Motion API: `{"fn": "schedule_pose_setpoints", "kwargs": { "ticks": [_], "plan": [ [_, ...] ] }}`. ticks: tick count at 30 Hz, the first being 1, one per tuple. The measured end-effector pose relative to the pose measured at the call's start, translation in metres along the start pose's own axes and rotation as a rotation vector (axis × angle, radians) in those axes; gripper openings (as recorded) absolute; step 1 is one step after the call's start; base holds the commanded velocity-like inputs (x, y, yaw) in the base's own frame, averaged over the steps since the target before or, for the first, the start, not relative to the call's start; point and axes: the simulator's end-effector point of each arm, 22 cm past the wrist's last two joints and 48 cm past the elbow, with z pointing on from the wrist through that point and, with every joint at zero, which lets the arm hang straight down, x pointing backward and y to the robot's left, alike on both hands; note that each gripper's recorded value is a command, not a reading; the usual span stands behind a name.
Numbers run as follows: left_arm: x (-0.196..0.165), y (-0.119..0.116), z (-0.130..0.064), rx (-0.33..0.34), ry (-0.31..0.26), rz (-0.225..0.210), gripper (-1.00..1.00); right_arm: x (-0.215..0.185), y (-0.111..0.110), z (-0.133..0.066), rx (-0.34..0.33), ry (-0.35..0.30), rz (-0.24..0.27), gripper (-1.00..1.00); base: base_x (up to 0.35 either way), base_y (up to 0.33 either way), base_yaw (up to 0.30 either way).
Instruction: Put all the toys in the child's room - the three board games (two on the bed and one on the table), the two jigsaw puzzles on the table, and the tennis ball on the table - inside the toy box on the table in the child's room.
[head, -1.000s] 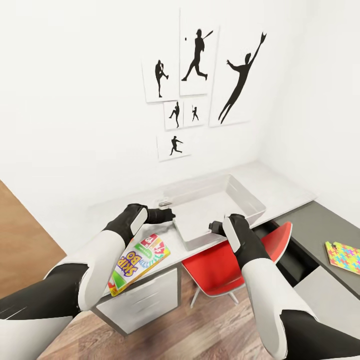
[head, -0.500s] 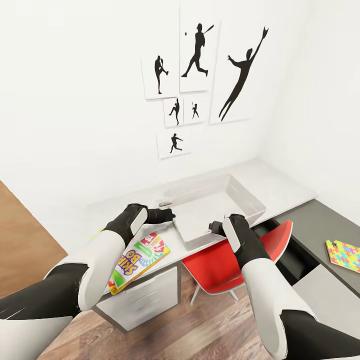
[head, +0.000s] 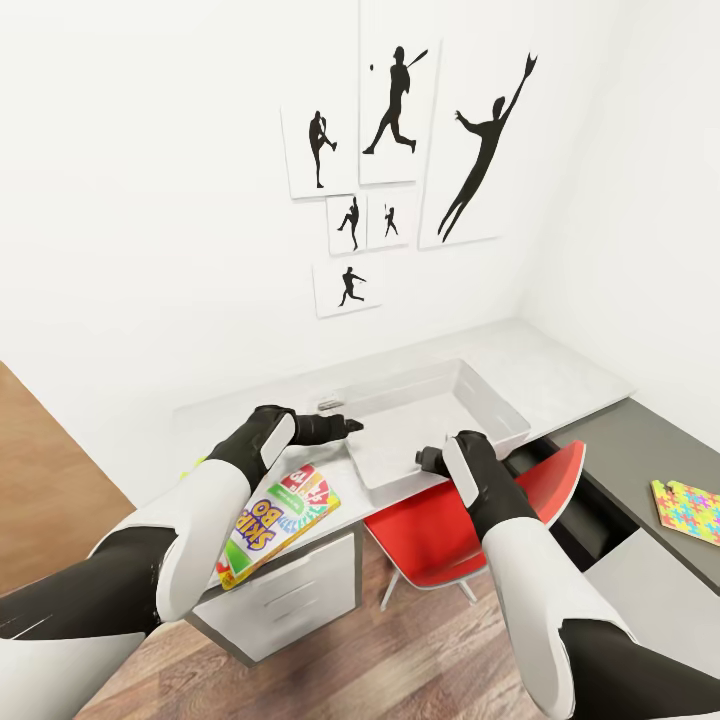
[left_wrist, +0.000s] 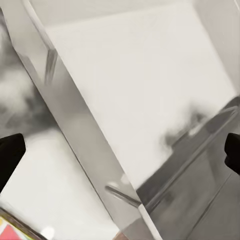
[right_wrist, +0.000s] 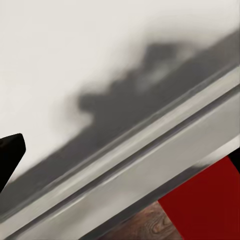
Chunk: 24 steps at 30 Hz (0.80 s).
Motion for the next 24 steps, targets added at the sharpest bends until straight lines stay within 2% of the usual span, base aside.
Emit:
{"fn": "schedule_pose_setpoints", "kwargs": {
  "ticks": [24],
  "plan": [
    [-0.0005, -0.0005, -0.0003, 0.001, -0.001, 0.001, 1.00, -0.0007, -0.0001, -0.0005, 0.000, -0.002, 0.000, 1.00, 0.000, 0.000, 0.000]
  ]
}}
